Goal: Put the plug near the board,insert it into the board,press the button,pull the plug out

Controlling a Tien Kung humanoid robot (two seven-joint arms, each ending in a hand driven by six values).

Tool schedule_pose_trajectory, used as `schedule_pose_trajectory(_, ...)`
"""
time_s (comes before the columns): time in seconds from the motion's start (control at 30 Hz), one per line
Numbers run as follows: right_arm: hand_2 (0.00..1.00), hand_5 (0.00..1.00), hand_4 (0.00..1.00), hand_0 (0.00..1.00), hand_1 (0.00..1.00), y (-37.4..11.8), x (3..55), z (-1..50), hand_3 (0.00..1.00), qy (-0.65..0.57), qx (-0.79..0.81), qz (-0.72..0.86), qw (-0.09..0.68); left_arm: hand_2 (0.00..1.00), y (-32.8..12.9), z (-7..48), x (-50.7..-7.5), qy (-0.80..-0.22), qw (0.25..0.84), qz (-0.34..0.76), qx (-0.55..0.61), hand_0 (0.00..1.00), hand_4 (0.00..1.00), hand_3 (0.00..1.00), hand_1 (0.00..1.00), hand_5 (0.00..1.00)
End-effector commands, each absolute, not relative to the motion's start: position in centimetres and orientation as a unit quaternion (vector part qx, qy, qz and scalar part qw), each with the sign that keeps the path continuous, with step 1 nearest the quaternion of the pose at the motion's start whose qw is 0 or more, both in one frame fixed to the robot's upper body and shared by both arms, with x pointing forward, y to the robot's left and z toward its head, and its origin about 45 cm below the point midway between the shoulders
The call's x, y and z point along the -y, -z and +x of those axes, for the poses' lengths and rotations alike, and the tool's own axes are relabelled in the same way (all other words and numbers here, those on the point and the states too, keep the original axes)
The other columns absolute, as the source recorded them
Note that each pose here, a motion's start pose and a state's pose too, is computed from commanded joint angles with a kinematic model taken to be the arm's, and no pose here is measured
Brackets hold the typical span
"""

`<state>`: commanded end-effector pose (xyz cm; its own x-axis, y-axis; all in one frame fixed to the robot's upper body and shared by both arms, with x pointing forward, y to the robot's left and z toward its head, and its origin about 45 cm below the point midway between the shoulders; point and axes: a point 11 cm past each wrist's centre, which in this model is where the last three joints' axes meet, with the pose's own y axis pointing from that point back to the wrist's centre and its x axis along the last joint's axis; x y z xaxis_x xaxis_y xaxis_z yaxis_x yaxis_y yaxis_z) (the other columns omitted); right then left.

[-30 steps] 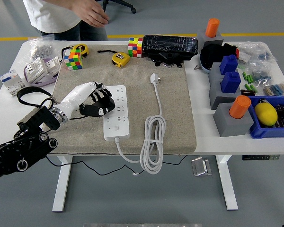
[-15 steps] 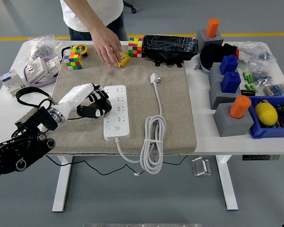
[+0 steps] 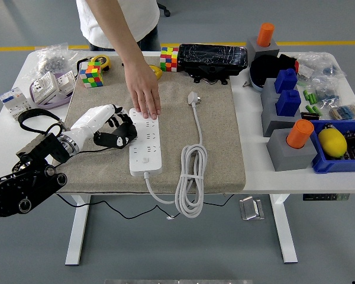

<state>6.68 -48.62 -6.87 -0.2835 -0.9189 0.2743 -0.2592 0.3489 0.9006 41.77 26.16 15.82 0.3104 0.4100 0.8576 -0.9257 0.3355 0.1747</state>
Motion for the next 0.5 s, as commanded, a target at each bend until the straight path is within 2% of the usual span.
schedule_pose_trajectory(0.5,0.64,0.579,0.977,0.588,0.667,6.86,48.64,6.72,0.566,0.386,0.702,0.42,0.426,0.422,-15.71,41.65,-26.55,-0.442,0.733,0.36,0.372,0.43,0.675,0.51,0.424,0.002)
